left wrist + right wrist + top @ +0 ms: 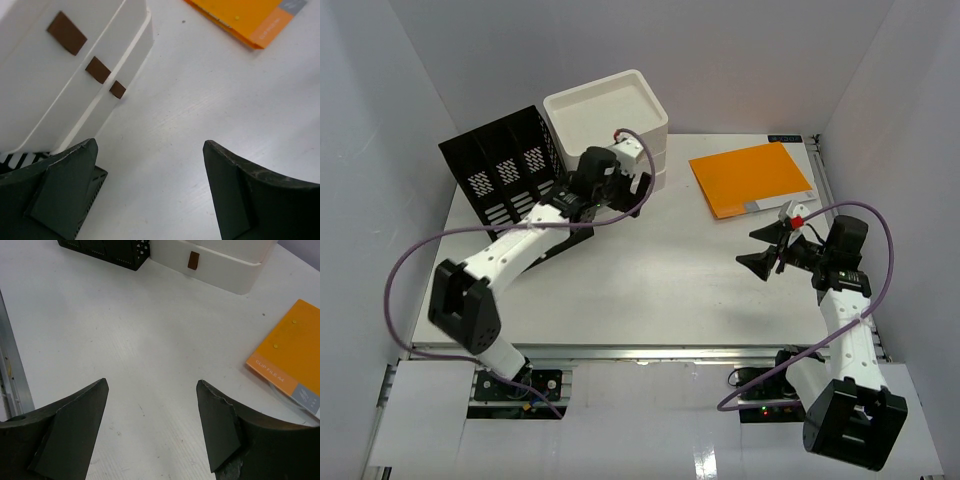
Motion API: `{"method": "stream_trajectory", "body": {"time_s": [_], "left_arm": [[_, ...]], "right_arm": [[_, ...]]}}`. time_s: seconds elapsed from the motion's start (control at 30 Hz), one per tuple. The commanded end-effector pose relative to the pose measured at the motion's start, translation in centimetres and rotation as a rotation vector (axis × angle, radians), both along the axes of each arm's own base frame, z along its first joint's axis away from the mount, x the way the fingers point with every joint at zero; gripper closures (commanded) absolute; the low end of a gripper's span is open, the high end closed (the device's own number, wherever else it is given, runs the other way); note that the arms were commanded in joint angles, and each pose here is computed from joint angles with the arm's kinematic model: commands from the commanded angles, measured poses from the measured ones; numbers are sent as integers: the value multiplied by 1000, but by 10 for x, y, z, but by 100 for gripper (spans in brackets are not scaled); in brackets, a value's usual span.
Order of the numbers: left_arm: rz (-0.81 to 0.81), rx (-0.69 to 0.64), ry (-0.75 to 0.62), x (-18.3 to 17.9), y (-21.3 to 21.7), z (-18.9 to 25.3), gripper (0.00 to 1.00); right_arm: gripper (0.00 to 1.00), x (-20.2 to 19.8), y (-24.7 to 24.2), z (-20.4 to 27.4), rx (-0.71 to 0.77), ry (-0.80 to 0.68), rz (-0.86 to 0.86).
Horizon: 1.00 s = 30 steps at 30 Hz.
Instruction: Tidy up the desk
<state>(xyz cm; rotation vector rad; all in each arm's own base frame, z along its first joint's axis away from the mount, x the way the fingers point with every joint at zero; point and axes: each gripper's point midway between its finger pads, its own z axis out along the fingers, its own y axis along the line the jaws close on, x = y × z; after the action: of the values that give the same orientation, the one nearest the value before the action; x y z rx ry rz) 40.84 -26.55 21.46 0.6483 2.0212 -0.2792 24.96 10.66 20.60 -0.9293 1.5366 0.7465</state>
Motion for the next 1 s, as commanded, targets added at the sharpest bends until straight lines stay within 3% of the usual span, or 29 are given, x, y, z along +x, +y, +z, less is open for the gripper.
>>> {"method": "stream_trajectory", "body": {"time_s": [0.0,0.13,0.23,0.5,0.67,0.77,0.9,0.97], "left_arm": [[6,-219,-147,-43,20,68,2],[67,-253,-213,-82,60,65,2],[120,-250,-229,-105,86,36,2],[146,-284,-372,-136,118,56,2],[195,-286,-424,-141,134,65,2],[226,-292,-447,-143,142,70,2],[243,-258,-471,-143,149,69,2],[253,-245,-470,-141,151,68,2]], "right_arm": [[23,0,5,5,31,3,46],[25,14,13,-5,-3,63,23],[25,26,28,-13,-67,118,29],[25,80,106,-32,-220,241,81],[25,110,169,-49,-196,304,14],[24,149,196,-46,-141,271,-146],[21,178,229,-54,-71,298,-228],[18,195,238,-49,-22,234,-266]]}}
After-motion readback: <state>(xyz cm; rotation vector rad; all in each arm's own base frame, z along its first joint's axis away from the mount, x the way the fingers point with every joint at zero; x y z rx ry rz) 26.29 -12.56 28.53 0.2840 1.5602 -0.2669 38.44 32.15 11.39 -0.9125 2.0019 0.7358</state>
